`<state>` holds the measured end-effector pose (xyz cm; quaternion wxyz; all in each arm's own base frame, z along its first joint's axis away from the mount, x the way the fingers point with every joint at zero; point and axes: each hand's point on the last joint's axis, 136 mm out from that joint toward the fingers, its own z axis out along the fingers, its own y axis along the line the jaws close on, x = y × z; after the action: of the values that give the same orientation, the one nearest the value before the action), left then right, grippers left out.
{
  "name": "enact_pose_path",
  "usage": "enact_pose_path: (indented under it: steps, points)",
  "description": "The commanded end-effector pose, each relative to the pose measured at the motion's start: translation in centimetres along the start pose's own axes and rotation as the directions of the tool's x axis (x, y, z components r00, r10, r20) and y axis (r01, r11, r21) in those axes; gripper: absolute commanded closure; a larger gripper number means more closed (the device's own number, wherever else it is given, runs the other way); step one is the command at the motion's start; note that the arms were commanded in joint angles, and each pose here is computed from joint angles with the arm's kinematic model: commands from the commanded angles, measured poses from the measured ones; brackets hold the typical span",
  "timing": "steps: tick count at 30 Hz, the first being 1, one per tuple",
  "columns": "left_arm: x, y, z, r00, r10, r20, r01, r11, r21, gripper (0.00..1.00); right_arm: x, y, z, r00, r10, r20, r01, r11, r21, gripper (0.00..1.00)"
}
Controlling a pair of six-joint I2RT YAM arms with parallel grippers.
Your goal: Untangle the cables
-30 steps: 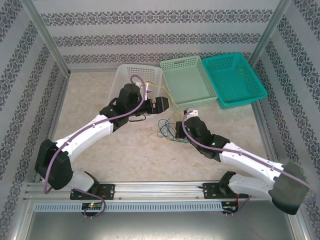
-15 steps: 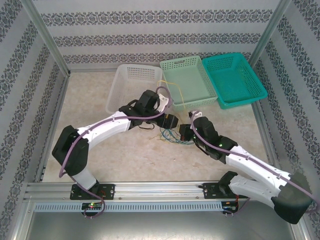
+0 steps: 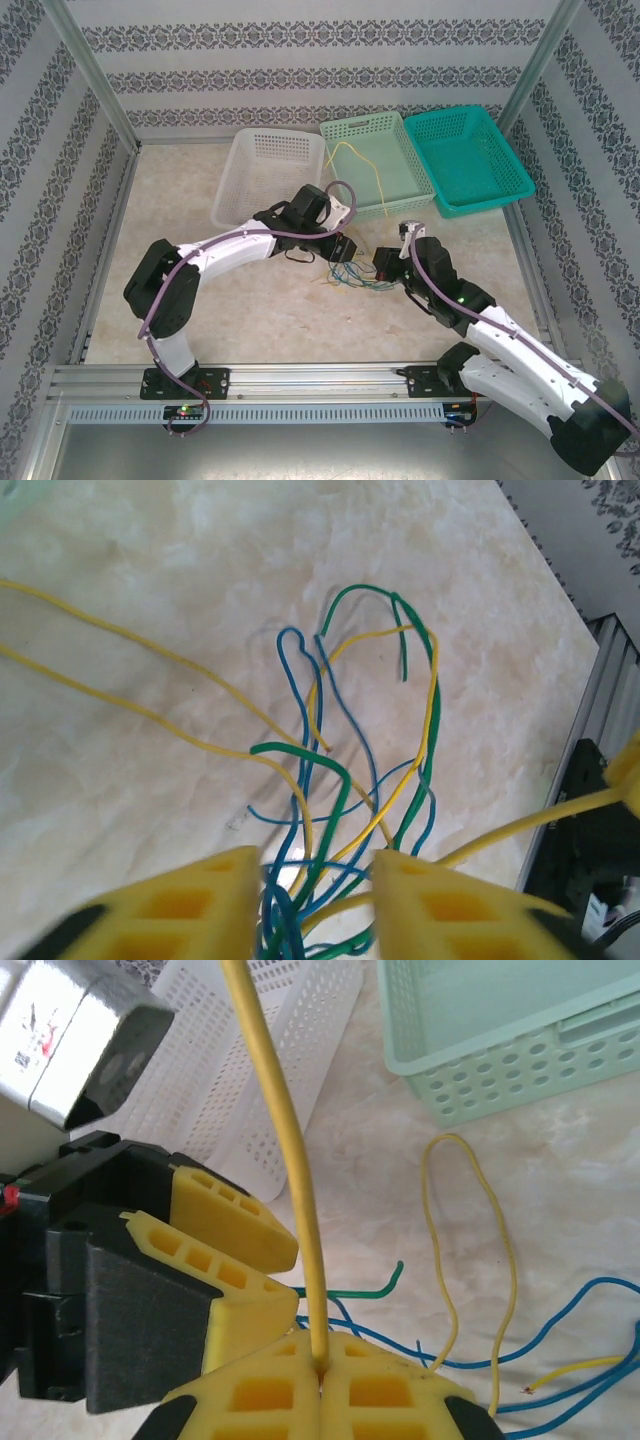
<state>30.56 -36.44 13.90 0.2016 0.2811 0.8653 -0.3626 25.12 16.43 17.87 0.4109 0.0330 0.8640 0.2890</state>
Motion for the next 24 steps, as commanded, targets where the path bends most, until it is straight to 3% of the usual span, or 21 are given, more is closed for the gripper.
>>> enact_pose_path:
  steps: [1, 3, 17, 24]
  points:
    - [0.8, 0.2, 0.5, 0.999, 0.004, -0.041, -0.005, 1.0, -0.022, 0.89, -0.5, -0.5, -1.1, 0.999, 0.03, 0.012, -0.03, 1.0, 0.008, 1.0]
    - [1.1, 0.6, 0.6, 0.999, 0.005, -0.052, -0.007, 0.999, -0.044, 1.0, -0.9, -0.8, -1.8, 0.999, 0.03, 0.016, -0.031, 0.999, 0.021, 1.0]
    - [1.9, 5.2, 0.4, 0.996, -0.031, -0.082, 0.008, 0.961, -0.275, 1.0, -2.5, -3.0, -7.0, 0.999, -0.038, -0.025, 0.043, 0.979, 0.201, 1.0]
    - [1.1, 4.8, 0.3, 0.998, -0.037, -0.059, 0.02, 0.965, -0.263, 0.96, -3.3, -2.8, -7.8, 0.999, -0.039, -0.028, 0.044, 0.975, 0.216, 1.0]
